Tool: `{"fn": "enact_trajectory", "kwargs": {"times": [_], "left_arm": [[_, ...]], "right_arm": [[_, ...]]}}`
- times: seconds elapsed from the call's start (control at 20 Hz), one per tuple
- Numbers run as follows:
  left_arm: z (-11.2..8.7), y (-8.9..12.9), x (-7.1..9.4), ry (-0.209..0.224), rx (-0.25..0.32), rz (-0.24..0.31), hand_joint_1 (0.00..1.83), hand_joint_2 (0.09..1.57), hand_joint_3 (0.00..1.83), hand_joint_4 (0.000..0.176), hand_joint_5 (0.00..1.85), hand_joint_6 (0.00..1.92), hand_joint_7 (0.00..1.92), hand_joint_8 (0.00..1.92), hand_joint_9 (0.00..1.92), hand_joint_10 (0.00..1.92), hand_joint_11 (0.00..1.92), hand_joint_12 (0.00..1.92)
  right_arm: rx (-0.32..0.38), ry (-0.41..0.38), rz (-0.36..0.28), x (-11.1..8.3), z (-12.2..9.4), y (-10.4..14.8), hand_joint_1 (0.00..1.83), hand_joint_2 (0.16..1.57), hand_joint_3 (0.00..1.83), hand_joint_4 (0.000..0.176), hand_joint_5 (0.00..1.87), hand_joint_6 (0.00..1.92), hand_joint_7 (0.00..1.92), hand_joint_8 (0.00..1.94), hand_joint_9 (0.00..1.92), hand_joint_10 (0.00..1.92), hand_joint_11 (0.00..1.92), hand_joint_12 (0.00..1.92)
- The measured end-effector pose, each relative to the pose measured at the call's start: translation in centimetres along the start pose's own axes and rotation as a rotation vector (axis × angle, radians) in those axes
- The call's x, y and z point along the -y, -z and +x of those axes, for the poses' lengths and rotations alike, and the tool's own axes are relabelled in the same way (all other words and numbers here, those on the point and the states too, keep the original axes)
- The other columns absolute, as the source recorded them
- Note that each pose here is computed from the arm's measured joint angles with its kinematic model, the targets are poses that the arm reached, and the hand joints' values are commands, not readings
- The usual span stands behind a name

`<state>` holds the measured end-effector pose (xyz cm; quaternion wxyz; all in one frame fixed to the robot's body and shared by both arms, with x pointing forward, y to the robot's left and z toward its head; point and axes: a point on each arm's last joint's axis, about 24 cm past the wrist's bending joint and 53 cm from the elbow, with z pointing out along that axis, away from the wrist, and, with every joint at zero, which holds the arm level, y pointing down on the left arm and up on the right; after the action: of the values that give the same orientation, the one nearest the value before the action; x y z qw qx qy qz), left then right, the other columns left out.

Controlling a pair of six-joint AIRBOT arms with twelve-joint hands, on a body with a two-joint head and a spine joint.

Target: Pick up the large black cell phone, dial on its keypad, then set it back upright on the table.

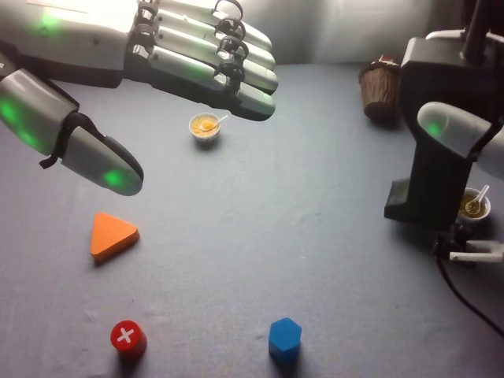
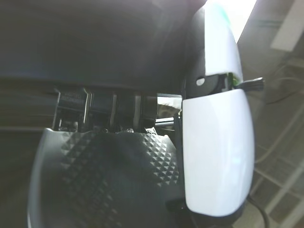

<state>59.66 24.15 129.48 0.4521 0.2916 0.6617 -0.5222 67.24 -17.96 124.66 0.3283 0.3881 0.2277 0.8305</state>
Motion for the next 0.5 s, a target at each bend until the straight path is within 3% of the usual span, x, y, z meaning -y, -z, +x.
{"fn": "enact_trajectory", "kwargs": {"times": [0.05,0.15,0.25,0.3,0.35,0.4,0.45,0.5], "left_arm": [[0.0,0.0,0.0,0.000,0.001,0.000,0.24,1.22,0.00,0.000,0.14,0.00,0.17,0.00,0.19,0.00,0.00,0.41],[-0.2,0.0,0.1,0.000,0.008,0.003,0.36,1.24,0.00,0.007,0.17,0.00,0.38,0.01,0.48,0.04,0.00,1.04],[-0.2,0.0,0.0,-0.002,0.006,0.000,0.48,1.26,0.00,0.004,0.21,0.00,0.59,0.03,0.73,0.13,0.14,1.33],[-0.1,0.0,0.0,-0.002,0.006,0.001,0.56,1.26,0.00,0.004,0.20,0.00,0.71,0.02,0.70,0.50,0.23,1.50],[-0.1,0.0,0.0,-0.004,0.006,-0.001,0.66,1.27,0.00,0.014,0.17,0.00,0.81,0.03,0.61,1.01,0.27,1.70],[-0.1,0.0,0.0,-0.004,0.006,0.000,0.74,1.27,0.00,0.024,0.14,0.00,0.88,0.04,0.57,1.30,0.27,1.84],[-0.1,0.0,0.0,-0.004,0.006,-0.001,1.25,1.26,0.00,0.029,0.06,0.00,0.70,1.40,0.68,1.77,0.53,1.92],[-0.1,0.0,0.0,-0.003,0.006,0.000,1.25,1.26,0.00,0.029,0.06,0.00,0.70,1.40,0.68,1.77,0.53,1.92]], "right_arm": [[-0.029,-0.001,-0.022,-0.6,0.5,-0.1,1.49,1.10,0.00,0.000,1.04,0.66,0.93,0.95,0.92,1.16,0.85,1.58],[-0.084,-0.027,-0.059,-1.5,1.5,0.1,1.49,1.09,0.00,0.000,1.07,0.59,0.94,0.93,0.93,1.16,0.88,1.56],[-0.082,-0.054,-0.088,-1.7,1.7,0.3,1.49,1.09,0.00,0.000,1.06,0.62,0.97,0.88,0.94,1.14,0.87,1.56],[-0.084,-0.057,-0.094,-1.7,1.8,0.4,1.49,1.10,0.00,0.000,1.06,0.60,0.95,0.93,0.91,1.17,0.86,1.58],[-0.080,-0.060,-0.099,-1.8,1.8,0.4,1.49,1.10,0.00,0.000,1.07,0.59,0.94,0.95,0.91,1.18,0.85,1.58],[-0.073,-0.064,-0.101,-1.7,1.7,0.5,1.49,1.09,0.00,0.000,1.07,0.60,0.96,0.92,0.92,1.16,0.85,1.58],[-0.065,-0.068,-0.100,-1.5,1.6,0.5,1.49,1.09,0.00,0.000,1.05,0.61,0.97,0.92,0.92,1.15,0.87,1.57],[-0.061,-0.070,-0.098,-1.4,1.6,0.6,1.49,1.09,0.00,0.000,1.05,0.61,0.97,0.92,0.92,1.15,0.87,1.57]]}}
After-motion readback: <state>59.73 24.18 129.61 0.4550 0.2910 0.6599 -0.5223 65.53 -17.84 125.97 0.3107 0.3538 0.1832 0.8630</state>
